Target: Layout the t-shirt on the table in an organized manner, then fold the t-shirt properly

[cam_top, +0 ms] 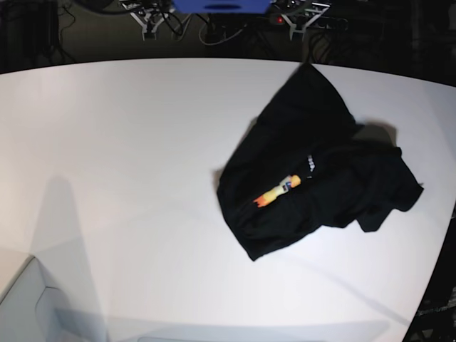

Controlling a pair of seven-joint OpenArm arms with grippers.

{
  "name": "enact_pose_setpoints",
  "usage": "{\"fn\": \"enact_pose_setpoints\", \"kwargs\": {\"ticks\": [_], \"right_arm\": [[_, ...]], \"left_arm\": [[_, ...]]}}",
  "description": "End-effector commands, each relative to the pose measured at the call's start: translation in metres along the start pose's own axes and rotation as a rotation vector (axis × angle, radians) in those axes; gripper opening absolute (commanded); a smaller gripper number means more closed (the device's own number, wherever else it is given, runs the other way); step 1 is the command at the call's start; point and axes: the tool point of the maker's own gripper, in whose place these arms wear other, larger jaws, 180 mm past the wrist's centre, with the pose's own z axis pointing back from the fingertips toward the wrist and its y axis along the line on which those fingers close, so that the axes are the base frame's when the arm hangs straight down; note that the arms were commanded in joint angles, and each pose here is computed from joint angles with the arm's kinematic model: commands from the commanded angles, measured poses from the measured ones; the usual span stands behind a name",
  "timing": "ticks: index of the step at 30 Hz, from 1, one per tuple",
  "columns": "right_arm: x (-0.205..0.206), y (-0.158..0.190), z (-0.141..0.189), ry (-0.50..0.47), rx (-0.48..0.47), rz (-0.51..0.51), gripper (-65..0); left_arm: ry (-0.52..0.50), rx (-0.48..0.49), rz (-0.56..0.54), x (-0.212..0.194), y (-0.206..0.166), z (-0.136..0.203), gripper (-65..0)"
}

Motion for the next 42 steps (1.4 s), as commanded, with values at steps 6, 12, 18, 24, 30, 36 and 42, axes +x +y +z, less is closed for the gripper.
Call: {"fn": "enact_pose_setpoints", "kwargs": {"ticks": [6,12,18,24,30,36,42], "right_arm": [[0.002,-0.007,0.000,-0.005,-0.018,-0.001,-65.0],[0.001,-0.006,0.000,-0.003,-0.016,-0.001,-65.0],[0.000,-0.005,0.000,-0.003,-0.015,-0.001,-65.0],[0.002,-0.005,0.000,-0.006,-0.015,-0.001,-64.9],[0.000,-0.009,0.006,-0.062,-0.021,0.002,-65.0],[-0.008,-0.011,0.020,-0.136,-0.020,0.014,-65.0],[-0.010,-0.022,0.032,-0.178,-0.037,0.019,-65.0]], "left_arm": [[-0.007,-0.006,-0.001,0.003,-0.003,0.000,-64.5],[-0.062,-0.005,-0.001,0.019,-0.002,0.001,-64.5],[-0.063,-0.009,-0.001,0.018,-0.005,0.001,-64.5],[-0.072,-0.009,-0.001,0.020,-0.005,0.001,-64.5],[-0.063,-0.001,-0.001,0.011,0.001,0.002,-64.9],[-0.170,0.002,-0.008,0.012,0.005,0.013,-64.9],[-0.258,0.005,-0.017,0.014,0.008,0.031,-64.9]]}}
